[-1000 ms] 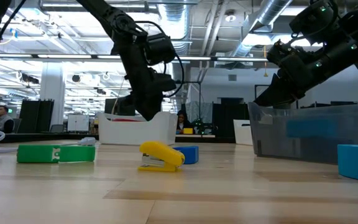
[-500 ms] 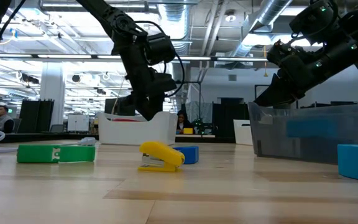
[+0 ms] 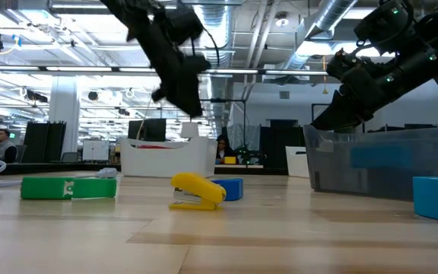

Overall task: Pick and place Stapler, Stapler remover, tape
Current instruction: Put the green small stapler into the left white bin

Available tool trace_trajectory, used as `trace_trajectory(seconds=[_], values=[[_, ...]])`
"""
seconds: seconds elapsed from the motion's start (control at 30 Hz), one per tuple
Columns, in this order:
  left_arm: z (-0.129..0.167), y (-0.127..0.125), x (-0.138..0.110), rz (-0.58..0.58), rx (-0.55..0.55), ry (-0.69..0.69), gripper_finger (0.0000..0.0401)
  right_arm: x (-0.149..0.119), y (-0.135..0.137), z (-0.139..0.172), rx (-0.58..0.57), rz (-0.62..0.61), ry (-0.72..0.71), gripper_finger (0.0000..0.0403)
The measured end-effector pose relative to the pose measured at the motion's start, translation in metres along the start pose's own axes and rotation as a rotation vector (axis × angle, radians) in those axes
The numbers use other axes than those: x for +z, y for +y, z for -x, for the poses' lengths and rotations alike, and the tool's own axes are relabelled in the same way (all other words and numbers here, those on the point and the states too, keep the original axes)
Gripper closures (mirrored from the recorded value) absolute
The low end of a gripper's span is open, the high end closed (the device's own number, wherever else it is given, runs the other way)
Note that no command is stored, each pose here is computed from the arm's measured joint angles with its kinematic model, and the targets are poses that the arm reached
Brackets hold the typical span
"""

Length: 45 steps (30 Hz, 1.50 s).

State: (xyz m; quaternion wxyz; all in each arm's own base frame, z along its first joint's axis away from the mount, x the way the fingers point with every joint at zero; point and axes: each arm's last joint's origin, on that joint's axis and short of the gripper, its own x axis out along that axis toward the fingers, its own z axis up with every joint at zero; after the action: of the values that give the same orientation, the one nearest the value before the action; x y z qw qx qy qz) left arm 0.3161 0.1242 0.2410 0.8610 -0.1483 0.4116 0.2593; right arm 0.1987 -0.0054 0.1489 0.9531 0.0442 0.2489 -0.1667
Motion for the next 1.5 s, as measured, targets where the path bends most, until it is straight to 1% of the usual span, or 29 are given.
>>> trace_trajectory(seconds=[0.1,0.2,0.27,0.33,0.43,0.5,0.57,0.67,0.73,0.87,1.0,1.1,1.23,1.4,1.5], values=[[0.029,-0.012,0.000,-0.027,-0.032,-0.040,0.0325,0.000,0.000,0.000,0.000,0.000,0.000,0.0395],[0.053,-0.032,-0.010,-0.094,-0.043,-0.042,0.0358,0.000,0.000,0.000,0.000,0.000,0.000,0.0395],[0.068,-0.051,-0.019,-0.149,-0.042,-0.047,0.0382,0.000,0.000,0.000,0.001,-0.001,0.000,0.0395],[0.079,-0.073,-0.030,-0.184,-0.057,-0.061,0.0396,0.000,0.000,0.000,0.001,-0.002,0.000,0.0395],[0.095,-0.102,-0.050,-0.230,-0.067,-0.064,0.0398,0.000,0.000,0.000,0.001,-0.002,0.000,0.0395],[0.103,-0.116,-0.066,-0.246,-0.042,-0.046,0.0399,0.000,0.000,0.000,0.001,-0.023,-0.001,0.0395],[0.110,-0.123,-0.082,-0.230,-0.014,0.005,0.0399,0.000,0.000,0.000,0.002,-0.049,-0.001,0.0395],[0.118,-0.128,-0.101,-0.173,0.018,0.094,0.0399,0.000,0.000,0.000,0.002,-0.062,0.000,0.0395],[0.123,-0.132,-0.111,-0.159,0.008,0.139,0.0399,0.000,0.000,0.000,0.002,-0.063,-0.001,0.0395],[0.123,-0.146,-0.126,-0.140,-0.015,0.188,0.0399,0.001,0.000,0.000,0.000,-0.080,-0.005,0.0395],[0.111,-0.162,-0.143,-0.158,0.004,0.250,0.0399,0.001,-0.001,0.000,-0.004,-0.084,-0.009,0.0395],[0.098,-0.173,-0.153,-0.190,0.021,0.323,0.0399,0.002,-0.003,-0.001,-0.012,-0.090,-0.011,0.0395],[0.085,-0.183,-0.160,-0.210,0.030,0.449,0.0399,0.002,-0.005,-0.001,-0.022,-0.095,-0.012,0.0395],[0.078,-0.189,-0.166,-0.189,-0.048,0.598,0.0398,0.002,-0.007,-0.002,-0.028,-0.100,-0.015,0.0395],[0.076,-0.190,-0.168,-0.172,-0.067,0.604,0.0396,0.003,-0.008,-0.002,-0.033,-0.102,-0.015,0.0395]])
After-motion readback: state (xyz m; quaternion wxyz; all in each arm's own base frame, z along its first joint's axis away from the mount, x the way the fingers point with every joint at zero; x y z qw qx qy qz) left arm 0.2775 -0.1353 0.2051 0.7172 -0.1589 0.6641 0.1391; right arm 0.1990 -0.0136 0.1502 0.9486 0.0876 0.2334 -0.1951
